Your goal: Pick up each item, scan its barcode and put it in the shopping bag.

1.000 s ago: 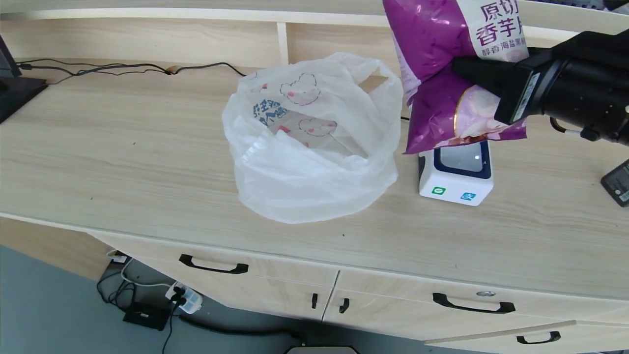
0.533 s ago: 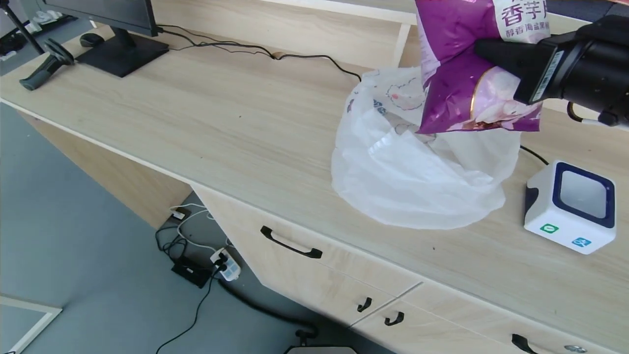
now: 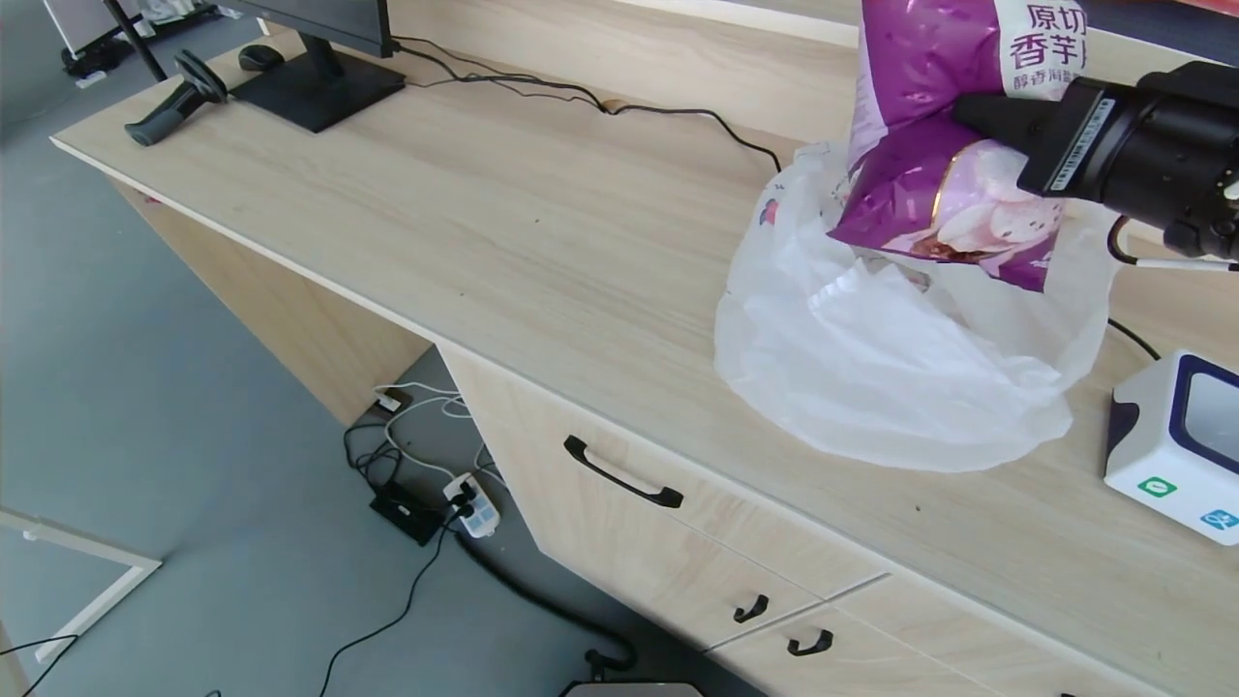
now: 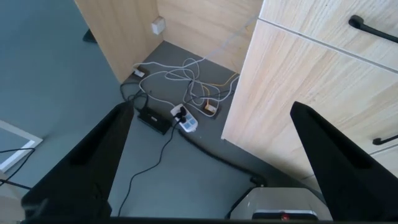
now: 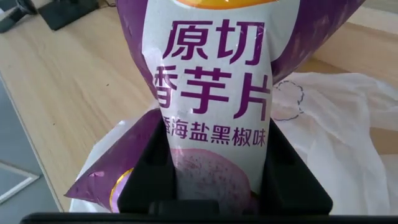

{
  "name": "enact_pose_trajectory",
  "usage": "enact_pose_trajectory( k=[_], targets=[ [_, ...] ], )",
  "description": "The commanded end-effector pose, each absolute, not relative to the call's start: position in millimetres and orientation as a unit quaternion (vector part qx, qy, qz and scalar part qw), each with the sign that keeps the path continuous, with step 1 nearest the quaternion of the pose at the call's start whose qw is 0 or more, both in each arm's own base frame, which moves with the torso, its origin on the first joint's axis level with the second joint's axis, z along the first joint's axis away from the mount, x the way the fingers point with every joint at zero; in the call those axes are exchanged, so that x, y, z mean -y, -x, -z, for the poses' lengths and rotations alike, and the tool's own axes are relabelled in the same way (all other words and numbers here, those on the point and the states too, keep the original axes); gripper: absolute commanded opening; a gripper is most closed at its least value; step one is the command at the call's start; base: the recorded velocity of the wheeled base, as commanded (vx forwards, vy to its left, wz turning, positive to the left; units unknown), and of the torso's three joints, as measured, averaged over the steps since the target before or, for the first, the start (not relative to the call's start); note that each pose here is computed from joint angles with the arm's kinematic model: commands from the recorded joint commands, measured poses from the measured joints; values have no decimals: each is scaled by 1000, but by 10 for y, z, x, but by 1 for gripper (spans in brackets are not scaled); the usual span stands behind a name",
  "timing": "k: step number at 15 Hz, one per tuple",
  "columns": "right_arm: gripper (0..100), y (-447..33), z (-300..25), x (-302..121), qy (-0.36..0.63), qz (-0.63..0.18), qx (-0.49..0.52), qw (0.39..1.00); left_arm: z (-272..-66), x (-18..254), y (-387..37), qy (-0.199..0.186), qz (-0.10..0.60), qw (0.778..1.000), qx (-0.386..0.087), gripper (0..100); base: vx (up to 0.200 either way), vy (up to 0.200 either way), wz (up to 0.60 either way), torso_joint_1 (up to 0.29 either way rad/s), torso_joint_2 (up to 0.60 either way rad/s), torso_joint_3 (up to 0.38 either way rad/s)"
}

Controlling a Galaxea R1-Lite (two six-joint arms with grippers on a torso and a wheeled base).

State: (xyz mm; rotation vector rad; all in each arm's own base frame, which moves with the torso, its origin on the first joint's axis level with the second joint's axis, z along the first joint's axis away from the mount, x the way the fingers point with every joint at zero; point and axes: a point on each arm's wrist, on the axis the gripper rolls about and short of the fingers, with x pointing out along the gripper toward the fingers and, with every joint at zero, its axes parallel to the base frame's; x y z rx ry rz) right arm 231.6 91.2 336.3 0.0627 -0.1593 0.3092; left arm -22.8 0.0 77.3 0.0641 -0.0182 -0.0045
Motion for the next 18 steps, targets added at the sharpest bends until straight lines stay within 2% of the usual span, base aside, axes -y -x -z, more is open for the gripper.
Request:
enact_pose_trajectory(
  k=[1,5,10,13,18],
  targets=[
    [0,-2358,-3331,-833,-24,-134,75,988,-776,0,227,-32,2,999,9,100,0,0,0,0,0,0],
    [0,-2483,-3213,-635,71,-75,61,993,-774,0,227,-34,2,999,9,100,0,0,0,0,0,0],
    [0,-2447,-2983,-651,125,-84,28,988,-779,0,227,-35,2,999,11,100,0,0,0,0,0,0],
    [0,-2516,-2890,-815,102,-123,13,987,-779,0,227,-35,2,999,11,100,0,0,0,0,0,0],
    [0,-2634,-2896,-852,25,-121,3,992,-779,0,227,-35,2,999,11,100,0,0,0,0,0,0]
  ],
)
